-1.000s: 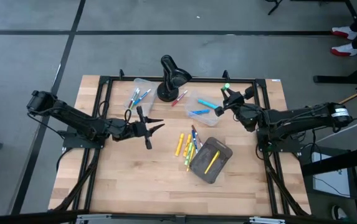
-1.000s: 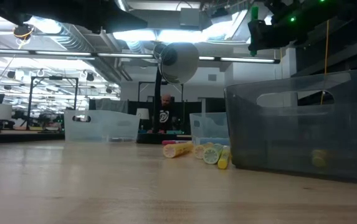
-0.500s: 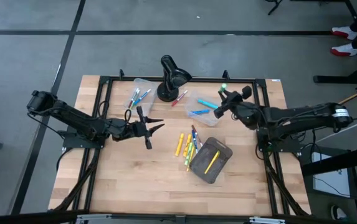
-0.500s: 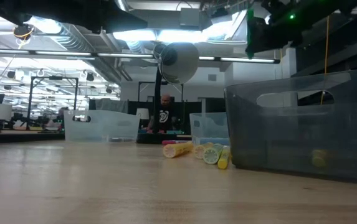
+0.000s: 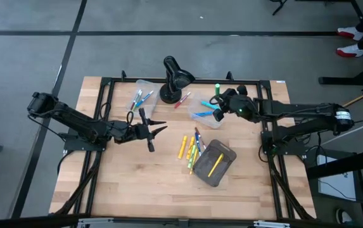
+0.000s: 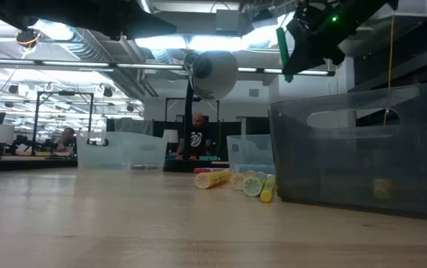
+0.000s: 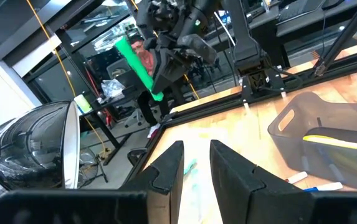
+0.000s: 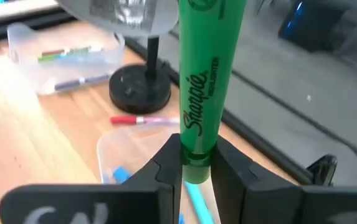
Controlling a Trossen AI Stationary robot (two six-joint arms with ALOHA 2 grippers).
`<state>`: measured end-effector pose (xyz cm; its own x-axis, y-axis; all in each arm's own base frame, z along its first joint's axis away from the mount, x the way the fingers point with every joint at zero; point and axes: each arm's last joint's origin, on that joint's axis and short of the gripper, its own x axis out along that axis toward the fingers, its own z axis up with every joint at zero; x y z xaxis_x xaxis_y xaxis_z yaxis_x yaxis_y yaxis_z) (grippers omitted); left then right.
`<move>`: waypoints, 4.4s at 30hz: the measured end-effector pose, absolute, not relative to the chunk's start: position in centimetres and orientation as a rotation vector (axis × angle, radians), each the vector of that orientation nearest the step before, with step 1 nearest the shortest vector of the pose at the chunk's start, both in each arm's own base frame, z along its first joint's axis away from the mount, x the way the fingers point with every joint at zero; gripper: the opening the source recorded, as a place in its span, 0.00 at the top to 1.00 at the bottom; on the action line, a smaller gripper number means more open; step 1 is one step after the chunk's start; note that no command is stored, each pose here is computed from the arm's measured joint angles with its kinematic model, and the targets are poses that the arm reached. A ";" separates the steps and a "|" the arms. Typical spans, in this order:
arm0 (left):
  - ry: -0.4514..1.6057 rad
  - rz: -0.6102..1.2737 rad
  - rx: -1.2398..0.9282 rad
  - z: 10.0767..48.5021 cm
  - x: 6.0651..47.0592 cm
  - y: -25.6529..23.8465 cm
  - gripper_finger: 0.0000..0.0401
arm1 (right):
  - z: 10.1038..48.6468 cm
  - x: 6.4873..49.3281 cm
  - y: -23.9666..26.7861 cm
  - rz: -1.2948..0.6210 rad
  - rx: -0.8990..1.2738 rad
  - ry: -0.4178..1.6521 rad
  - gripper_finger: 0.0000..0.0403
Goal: Pick & Place Markers
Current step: Put the dark green highlighter pen into the right transparent bin, then put the left yellow highlighter pen into the right transparent bin
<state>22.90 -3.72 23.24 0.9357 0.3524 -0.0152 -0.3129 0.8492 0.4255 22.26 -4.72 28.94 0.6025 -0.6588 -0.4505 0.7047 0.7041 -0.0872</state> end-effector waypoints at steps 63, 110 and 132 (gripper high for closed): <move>0.092 0.344 0.432 23.2 22.9 -3.7 0.82 | 20.4 25.8 -9.3 -0.580 0.355 1.020 0.85; 0.092 0.344 0.432 23.2 22.9 -3.7 0.82 | 20.0 26.0 -10.9 -0.577 0.410 0.986 0.72; 0.061 0.345 0.449 23.6 23.0 -3.5 0.82 | 20.0 26.0 -10.9 -0.579 0.413 0.986 0.57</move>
<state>22.96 -3.54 23.59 0.9402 0.3402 0.0173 -0.3133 0.8439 0.4355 25.96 -10.93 19.95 0.4229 -0.2665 -0.8661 0.6264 0.7767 0.0668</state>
